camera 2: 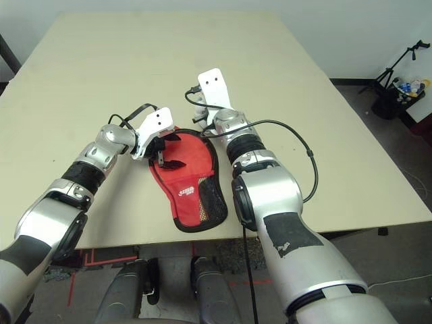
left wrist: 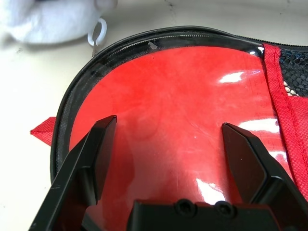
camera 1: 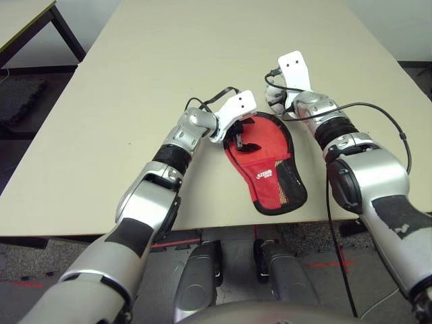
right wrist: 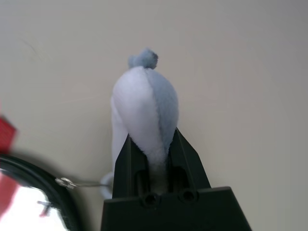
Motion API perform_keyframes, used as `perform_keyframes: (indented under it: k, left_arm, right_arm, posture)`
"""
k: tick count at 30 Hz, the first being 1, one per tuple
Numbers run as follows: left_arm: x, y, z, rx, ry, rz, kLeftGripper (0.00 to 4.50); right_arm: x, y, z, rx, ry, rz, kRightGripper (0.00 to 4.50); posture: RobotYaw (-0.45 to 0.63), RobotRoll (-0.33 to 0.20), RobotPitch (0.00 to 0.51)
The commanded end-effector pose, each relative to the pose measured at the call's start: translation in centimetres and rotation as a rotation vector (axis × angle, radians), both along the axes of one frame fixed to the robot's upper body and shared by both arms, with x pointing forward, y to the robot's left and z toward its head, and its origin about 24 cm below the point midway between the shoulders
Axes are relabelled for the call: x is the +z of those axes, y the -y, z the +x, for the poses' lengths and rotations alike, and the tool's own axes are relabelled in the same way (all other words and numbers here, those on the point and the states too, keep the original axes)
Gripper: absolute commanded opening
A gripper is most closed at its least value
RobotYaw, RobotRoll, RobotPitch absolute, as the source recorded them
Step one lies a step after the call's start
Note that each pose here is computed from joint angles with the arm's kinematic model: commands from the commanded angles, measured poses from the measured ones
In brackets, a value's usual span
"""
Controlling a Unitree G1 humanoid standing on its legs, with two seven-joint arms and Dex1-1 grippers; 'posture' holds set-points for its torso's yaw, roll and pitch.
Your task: Store the ping-pong paddle in its case and zip it.
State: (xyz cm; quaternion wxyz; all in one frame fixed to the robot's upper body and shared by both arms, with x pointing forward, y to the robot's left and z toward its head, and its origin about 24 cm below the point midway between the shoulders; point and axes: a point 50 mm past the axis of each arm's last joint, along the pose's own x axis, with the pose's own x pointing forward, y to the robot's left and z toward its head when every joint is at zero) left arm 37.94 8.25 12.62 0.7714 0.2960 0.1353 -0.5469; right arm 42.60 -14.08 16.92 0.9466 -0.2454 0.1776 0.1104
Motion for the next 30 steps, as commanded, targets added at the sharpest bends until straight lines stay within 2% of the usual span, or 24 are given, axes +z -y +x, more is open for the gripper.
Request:
perform_keyframes:
  k: [1, 6, 11, 16, 21, 23, 26, 30]
  left_arm:
    - [-4.1, -1.3, -0.8, 0.07, -0.123, 0.118, 4.5]
    - [-4.3, -1.3, -0.8, 0.074, -0.127, 0.121, 4.5]
    - [-4.6, -1.3, -0.9, 0.07, -0.134, 0.129, 4.5]
    - [-4.5, -1.1, -0.8, 0.066, -0.132, 0.134, 4.5]
    - [-4.5, -1.1, -0.8, 0.061, -0.129, 0.138, 4.5]
    - [-4.5, -1.1, -0.8, 0.058, -0.128, 0.143, 4.5]
    - [-4.5, -1.1, -0.8, 0.054, -0.128, 0.147, 4.5]
    - [-4.6, -1.0, -0.8, 0.05, -0.128, 0.148, 4.5]
  right_arm:
    - [-0.4, 1.8, -0.3, 0.021, -0.062, -0.106, 0.23]
    - [-0.4, 4.7, -2.1, 0.064, -0.173, -0.186, 0.22]
    - [-0.1, 6.6, -6.9, 0.106, -0.26, -0.206, 0.22]
    - [0.8, 6.5, -11.5, 0.171, -0.351, -0.198, 0.21]
    - [1.6, 6.4, -14.6, 0.229, -0.432, -0.208, 0.21]
    - [1.9, 6.4, -16.6, 0.282, -0.505, -0.228, 0.21]
    - [1.9, 6.4, -18.4, 0.328, -0.586, -0.249, 0.21]
    - [1.6, 6.5, -19.8, 0.355, -0.648, -0.27, 0.2]
  posture:
    - [-0.03, 0.0, 0.184]
    - [-0.05, 0.0, 0.186]
    - [-0.09, 0.0, 0.187]
    - [-0.1, 0.0, 0.188]
    - [-0.11, 0.0, 0.19]
    - [-0.13, 0.0, 0.192]
    - [-0.14, 0.0, 0.192]
    - [-0.15, 0.0, 0.189]
